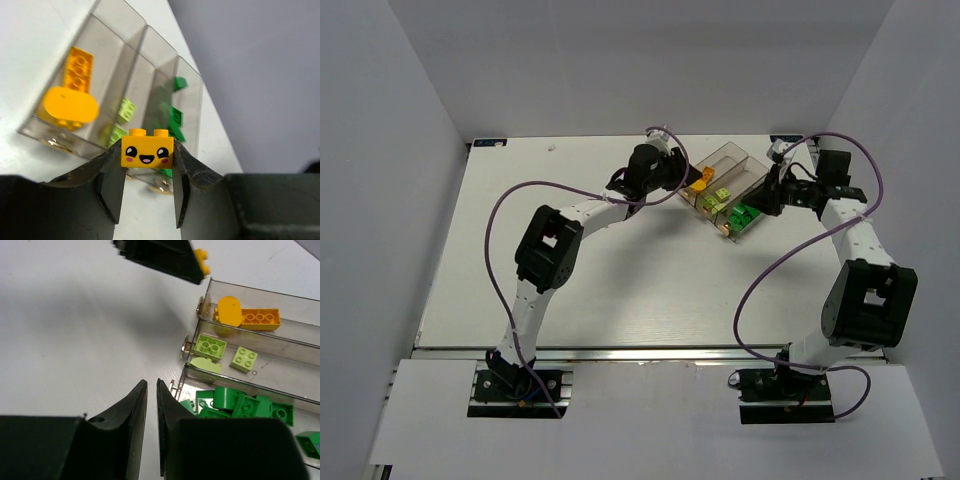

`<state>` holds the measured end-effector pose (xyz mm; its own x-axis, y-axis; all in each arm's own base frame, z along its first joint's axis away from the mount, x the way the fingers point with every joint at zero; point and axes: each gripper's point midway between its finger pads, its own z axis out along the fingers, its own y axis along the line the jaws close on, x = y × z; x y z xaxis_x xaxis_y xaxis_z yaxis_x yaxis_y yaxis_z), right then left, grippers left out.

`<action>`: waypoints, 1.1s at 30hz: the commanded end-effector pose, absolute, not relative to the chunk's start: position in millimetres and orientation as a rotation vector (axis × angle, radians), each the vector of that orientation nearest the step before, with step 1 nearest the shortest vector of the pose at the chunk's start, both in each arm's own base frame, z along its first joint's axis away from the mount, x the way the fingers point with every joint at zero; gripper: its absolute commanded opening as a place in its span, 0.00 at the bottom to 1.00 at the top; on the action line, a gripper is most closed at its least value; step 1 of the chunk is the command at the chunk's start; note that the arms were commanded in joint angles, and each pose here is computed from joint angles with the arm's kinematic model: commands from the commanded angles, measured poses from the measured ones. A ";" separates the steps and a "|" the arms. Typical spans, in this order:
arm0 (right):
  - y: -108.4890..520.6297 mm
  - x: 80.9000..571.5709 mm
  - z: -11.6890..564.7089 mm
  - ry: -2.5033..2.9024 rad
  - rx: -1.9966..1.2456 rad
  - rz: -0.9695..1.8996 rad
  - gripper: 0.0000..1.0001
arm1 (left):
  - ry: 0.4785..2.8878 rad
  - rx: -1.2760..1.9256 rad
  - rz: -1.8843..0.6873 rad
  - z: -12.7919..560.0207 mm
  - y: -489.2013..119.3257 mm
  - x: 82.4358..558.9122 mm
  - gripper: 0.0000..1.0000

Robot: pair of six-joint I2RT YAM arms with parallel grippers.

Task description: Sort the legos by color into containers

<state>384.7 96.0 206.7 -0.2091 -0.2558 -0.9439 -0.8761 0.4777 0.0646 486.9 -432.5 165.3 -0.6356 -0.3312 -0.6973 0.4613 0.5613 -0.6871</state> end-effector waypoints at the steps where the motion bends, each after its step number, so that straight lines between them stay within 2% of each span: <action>1: 102.5 369.8 224.1 1.652 -0.998 0.794 0.19 | 1.907 0.108 -1.005 170.8 -431.2 511.3 0.24; 3: 103.8 365.5 221.7 1.658 -0.987 0.811 0.19 | 1.880 0.092 -0.962 181.4 -435.0 524.7 0.25; 8: 104.9 361.5 221.8 1.662 -0.964 0.851 0.18 | 1.914 0.112 -0.849 161.2 -448.9 542.8 0.29; 12: 100.7 361.2 223.6 1.665 -0.939 0.864 0.19 | 1.905 0.077 -0.735 160.5 -446.1 553.7 0.37; 18: 96.8 362.0 225.6 1.664 -0.916 0.883 0.23 | 1.886 0.037 -0.586 151.8 -430.1 567.7 0.44; 21: 96.0 361.5 225.8 1.667 -0.909 0.887 0.24 | 1.891 0.040 -0.572 147.3 -432.0 570.9 0.47; 24: 95.7 361.4 225.0 1.670 -0.905 0.890 0.26 | 1.896 0.053 -0.565 143.3 -435.8 572.7 0.57; 29: 93.9 362.1 223.9 1.679 -0.894 0.893 0.28 | 1.919 0.056 -0.562 134.4 -436.2 569.8 0.67; 33: 93.2 363.8 224.4 1.679 -0.888 0.893 0.28 | 1.930 0.059 -0.561 131.9 -435.8 568.4 0.70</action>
